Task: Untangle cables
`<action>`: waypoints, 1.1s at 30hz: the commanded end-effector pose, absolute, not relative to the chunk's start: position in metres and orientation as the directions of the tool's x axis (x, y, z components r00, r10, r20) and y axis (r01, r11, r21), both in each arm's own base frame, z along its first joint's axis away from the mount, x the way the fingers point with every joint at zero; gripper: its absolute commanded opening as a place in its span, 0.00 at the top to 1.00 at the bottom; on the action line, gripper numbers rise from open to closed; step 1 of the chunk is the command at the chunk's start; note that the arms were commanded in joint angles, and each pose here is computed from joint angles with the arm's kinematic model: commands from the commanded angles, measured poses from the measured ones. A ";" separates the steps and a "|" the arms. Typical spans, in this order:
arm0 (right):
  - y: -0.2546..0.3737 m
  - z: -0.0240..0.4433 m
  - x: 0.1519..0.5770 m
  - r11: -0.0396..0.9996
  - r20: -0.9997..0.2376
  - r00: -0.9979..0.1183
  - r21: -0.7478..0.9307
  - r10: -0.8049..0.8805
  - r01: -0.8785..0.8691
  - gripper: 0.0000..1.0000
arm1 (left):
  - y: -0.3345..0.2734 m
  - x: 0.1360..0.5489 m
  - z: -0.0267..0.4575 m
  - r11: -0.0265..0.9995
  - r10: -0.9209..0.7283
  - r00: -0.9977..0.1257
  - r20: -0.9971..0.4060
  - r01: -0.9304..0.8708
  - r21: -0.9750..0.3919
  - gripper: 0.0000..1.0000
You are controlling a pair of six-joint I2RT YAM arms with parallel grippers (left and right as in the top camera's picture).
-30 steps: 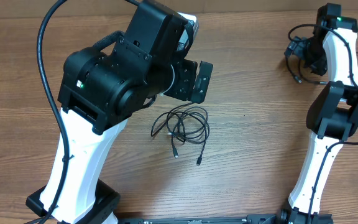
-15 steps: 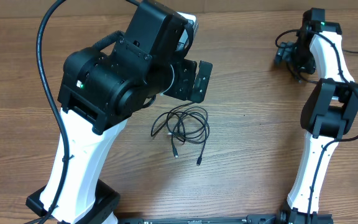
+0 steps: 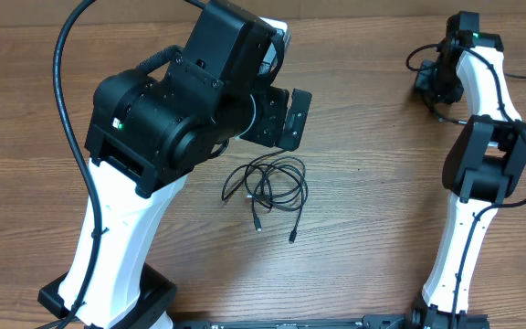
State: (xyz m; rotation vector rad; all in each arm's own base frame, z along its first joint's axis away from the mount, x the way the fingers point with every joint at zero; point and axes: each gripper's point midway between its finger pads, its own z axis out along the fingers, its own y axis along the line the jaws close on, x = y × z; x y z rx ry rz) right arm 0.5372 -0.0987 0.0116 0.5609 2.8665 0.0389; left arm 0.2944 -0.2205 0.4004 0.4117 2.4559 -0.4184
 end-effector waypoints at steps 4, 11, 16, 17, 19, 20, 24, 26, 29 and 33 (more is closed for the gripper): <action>-0.074 0.080 0.575 0.906 -0.323 -0.858 0.282 0.398 0.314 0.55 | -0.220 0.298 0.396 0.905 0.212 -0.766 -0.607 0.389 -0.174 0.00; -0.088 0.119 0.577 0.895 -0.380 -0.815 0.279 0.437 0.349 0.18 | -0.220 0.298 0.396 0.905 0.213 -0.765 -0.607 0.389 -0.173 0.00; -0.161 0.113 0.548 0.722 -0.346 -0.645 0.176 0.682 0.669 0.17 | -0.220 0.298 0.396 0.905 0.213 -0.765 -0.607 0.389 -0.173 0.01; -0.176 0.111 0.539 0.675 -0.335 -0.603 0.163 0.724 0.720 0.16 | -0.220 0.298 0.396 0.905 0.213 -0.765 -0.607 0.389 -0.174 0.01; -0.206 0.107 0.519 0.575 -0.303 -0.515 0.155 0.802 0.803 0.09 | -0.220 0.298 0.396 0.905 0.213 -0.765 -0.607 0.389 -0.174 0.00; -0.219 0.106 0.511 0.530 -0.288 -0.475 0.156 0.831 0.833 0.04 | -0.220 0.298 0.396 0.905 0.213 -0.765 -0.607 0.389 -0.174 0.01; -0.274 0.103 0.475 0.404 -0.260 -0.360 0.144 0.896 0.903 0.00 | -0.220 0.298 0.396 0.905 0.213 -0.765 -0.607 0.389 -0.174 0.00; -0.298 0.102 0.459 0.357 -0.256 -0.314 0.140 0.914 0.924 0.00 | -0.220 0.298 0.396 0.905 0.213 -0.765 -0.607 0.389 -0.174 0.00; -0.326 0.100 0.441 0.306 -0.258 -0.263 0.139 0.929 0.942 0.00 | -0.220 0.298 0.396 0.905 0.212 -0.766 -0.607 0.389 -0.174 0.01; -0.350 0.094 0.430 0.264 -0.269 -0.218 0.147 0.938 0.953 0.00 | -0.220 0.298 0.396 0.905 0.213 -0.765 -0.607 0.389 -0.174 0.01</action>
